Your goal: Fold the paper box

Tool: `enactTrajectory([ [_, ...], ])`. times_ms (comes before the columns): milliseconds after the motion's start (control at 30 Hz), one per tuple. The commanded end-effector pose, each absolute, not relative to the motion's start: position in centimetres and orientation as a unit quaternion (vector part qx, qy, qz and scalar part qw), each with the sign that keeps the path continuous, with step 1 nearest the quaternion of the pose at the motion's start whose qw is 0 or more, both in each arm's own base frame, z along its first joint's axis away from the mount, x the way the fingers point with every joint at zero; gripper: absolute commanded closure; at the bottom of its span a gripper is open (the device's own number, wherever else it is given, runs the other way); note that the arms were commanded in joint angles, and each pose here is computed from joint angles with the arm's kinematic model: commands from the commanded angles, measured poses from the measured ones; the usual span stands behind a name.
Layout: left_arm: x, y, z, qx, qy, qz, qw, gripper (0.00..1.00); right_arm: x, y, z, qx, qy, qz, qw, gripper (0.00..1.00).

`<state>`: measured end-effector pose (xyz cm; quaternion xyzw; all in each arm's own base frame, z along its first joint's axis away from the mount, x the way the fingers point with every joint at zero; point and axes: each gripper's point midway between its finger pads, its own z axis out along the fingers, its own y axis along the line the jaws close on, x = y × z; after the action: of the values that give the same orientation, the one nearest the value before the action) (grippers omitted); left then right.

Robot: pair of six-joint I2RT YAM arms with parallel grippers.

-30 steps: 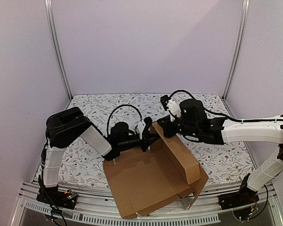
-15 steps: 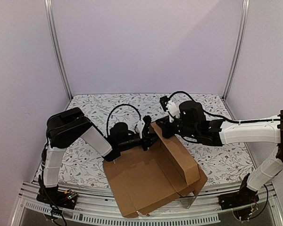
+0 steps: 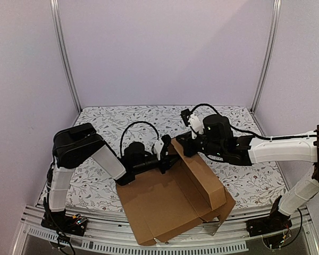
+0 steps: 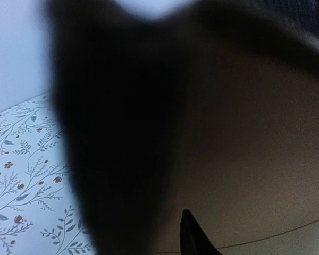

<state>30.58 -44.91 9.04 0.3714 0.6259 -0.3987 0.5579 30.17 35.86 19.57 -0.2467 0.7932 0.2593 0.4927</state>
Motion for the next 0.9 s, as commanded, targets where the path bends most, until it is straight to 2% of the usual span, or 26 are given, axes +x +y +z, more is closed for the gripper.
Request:
enactTrajectory([
  [0, 30.06, -44.79, 7.07, 0.379, 0.636, -0.381, 0.553, 0.72, 29.21, 34.46, 16.04, -0.256, 0.824, 0.234, 0.447, 1.00],
  [200, 30.34, -45.16, 6.57, 0.378, 0.639, -0.383, 0.549, 0.78, 29.13, 34.38, 16.05, -0.255, 0.824, 0.235, 0.447, 1.00],
  [433, 30.67, -45.64, 6.47, 0.378, 0.639, -0.386, 0.548, 1.00, 29.10, 34.45, 16.27, -0.254, 0.823, 0.239, 0.448, 1.00],
  [800, 30.82, -45.39, 6.63, 0.377, 0.640, -0.376, 0.554, 1.00, 29.12, 34.60, 16.26, -0.252, 0.823, 0.243, 0.447, 1.00],
  [867, 30.83, -45.30, 6.91, 0.375, 0.638, -0.376, 0.557, 0.92, 29.13, 34.60, 16.20, -0.252, 0.824, 0.243, 0.446, 1.00],
])
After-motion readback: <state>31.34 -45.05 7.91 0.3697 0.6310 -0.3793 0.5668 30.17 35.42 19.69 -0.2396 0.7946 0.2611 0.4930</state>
